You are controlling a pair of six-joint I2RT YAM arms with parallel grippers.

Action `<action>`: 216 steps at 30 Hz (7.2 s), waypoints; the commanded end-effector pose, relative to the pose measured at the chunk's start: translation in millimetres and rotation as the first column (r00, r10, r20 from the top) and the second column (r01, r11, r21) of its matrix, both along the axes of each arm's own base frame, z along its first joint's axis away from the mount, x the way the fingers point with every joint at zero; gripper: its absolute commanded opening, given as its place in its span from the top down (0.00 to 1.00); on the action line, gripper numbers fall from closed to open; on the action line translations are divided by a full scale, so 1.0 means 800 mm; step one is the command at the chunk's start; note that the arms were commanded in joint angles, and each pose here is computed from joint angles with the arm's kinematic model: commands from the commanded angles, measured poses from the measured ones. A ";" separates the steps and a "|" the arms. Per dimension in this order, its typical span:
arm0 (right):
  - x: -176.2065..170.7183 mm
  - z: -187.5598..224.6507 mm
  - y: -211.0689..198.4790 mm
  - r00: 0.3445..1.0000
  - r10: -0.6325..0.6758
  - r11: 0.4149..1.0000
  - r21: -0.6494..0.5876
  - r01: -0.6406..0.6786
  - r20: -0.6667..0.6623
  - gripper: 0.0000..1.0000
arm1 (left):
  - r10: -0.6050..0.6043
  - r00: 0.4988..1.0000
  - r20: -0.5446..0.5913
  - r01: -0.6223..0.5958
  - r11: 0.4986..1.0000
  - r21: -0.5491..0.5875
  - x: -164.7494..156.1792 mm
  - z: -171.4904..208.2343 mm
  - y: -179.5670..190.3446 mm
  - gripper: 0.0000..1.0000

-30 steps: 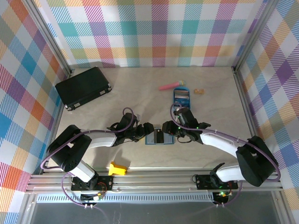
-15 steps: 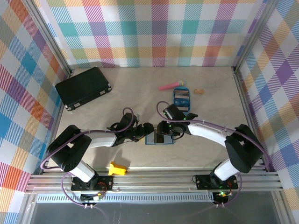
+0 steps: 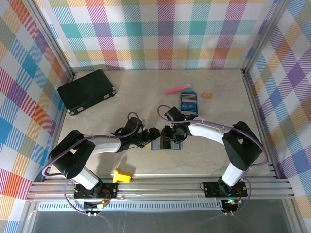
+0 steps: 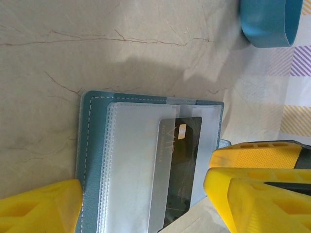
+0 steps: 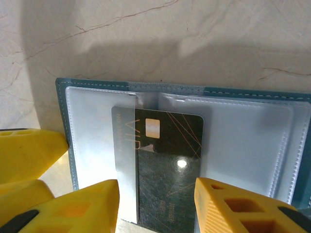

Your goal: Put the credit cards into the card holder

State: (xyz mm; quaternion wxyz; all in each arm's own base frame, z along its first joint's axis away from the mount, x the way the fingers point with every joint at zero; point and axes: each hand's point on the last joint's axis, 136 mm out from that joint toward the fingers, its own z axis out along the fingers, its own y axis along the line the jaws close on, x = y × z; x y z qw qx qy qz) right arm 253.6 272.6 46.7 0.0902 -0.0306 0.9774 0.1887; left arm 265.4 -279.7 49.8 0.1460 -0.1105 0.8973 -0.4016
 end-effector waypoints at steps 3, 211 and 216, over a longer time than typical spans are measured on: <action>-0.001 -0.006 0.003 0.999 0.023 0.999 -0.028 -0.024 -0.028 0.55 | -0.007 1.000 -0.007 0.007 1.000 0.004 -0.010 -0.004 -0.001 0.22; -0.033 0.029 -0.005 0.998 0.013 1.000 0.006 -0.013 0.058 0.58 | 0.056 0.997 -0.060 -0.057 0.998 -0.018 -0.012 -0.028 0.005 0.57; -0.026 0.023 -0.003 0.999 0.000 1.000 -0.015 0.001 0.038 0.59 | 0.063 0.996 -0.056 -0.064 0.998 -0.009 -0.014 -0.027 0.009 0.62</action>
